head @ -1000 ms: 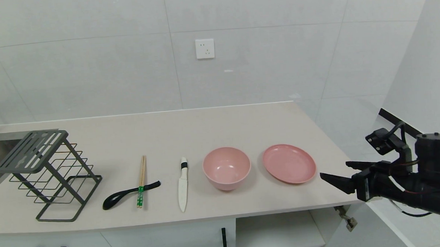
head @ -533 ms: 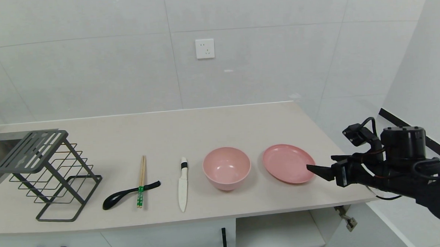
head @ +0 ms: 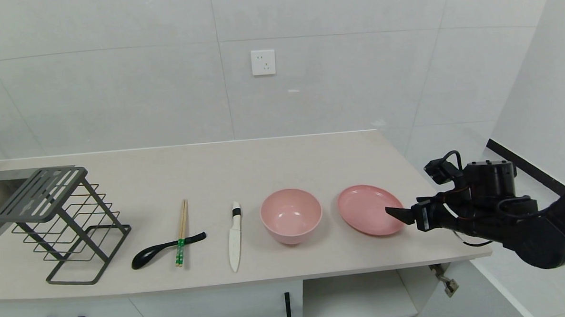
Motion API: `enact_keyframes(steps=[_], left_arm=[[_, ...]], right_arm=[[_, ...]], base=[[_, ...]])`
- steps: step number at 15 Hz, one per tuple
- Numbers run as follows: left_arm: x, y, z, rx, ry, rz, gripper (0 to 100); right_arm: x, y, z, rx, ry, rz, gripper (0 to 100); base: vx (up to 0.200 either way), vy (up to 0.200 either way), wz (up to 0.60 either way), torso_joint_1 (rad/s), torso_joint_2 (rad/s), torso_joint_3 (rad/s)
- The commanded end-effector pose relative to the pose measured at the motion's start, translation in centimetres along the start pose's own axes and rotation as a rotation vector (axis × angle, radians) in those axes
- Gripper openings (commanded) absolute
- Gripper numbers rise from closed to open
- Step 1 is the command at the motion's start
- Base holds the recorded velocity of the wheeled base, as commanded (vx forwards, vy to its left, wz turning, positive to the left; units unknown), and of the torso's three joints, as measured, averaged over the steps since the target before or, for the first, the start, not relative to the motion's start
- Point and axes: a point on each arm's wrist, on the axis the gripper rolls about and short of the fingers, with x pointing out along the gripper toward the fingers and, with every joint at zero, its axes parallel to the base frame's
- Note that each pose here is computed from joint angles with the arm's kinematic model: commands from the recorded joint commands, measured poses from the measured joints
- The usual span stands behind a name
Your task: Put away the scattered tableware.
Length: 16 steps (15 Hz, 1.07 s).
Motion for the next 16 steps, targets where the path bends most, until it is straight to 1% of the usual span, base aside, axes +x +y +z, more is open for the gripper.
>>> enact_keyframes(steps=[1, 5, 9, 11, 13, 16], left_arm=[[0.0, 0.0, 0.0, -0.002, 0.001, 0.001, 100], [0.0, 0.0, 0.0, -0.002, 0.001, 0.000, 100], [0.0, 0.0, 0.0, 0.000, 0.001, 0.000, 100], [0.0, 0.0, 0.0, 0.000, 0.001, 0.000, 100], [0.0, 0.0, 0.0, 0.000, 0.001, 0.000, 100], [0.0, 0.0, 0.0, 0.000, 0.001, 0.000, 100]], right_arm=[[2.3, -0.7, -0.6, 0.009, 0.023, -0.001, 100], [4.4, -1.6, -0.9, 0.015, 0.033, -0.030, 100], [5.6, -2.4, -0.4, 0.016, 0.010, -0.064, 100], [6.4, -2.6, -1.3, 0.025, 0.030, -0.066, 100], [7.0, -2.8, -1.8, 0.019, 0.007, -0.067, 100], [7.4, -2.7, -2.3, 0.018, 0.017, -0.063, 100]], base=[[0.000, 0.000, 0.00, 0.000, 0.00, 0.000], [0.000, 0.000, 0.00, 0.000, 0.00, 0.000], [0.000, 0.000, 0.00, 0.000, 0.00, 0.000], [0.000, 0.000, 0.00, 0.000, 0.00, 0.000], [0.000, 0.000, 0.00, 0.000, 0.00, 0.000], [0.000, 0.000, 0.00, 0.000, 0.00, 0.000]])
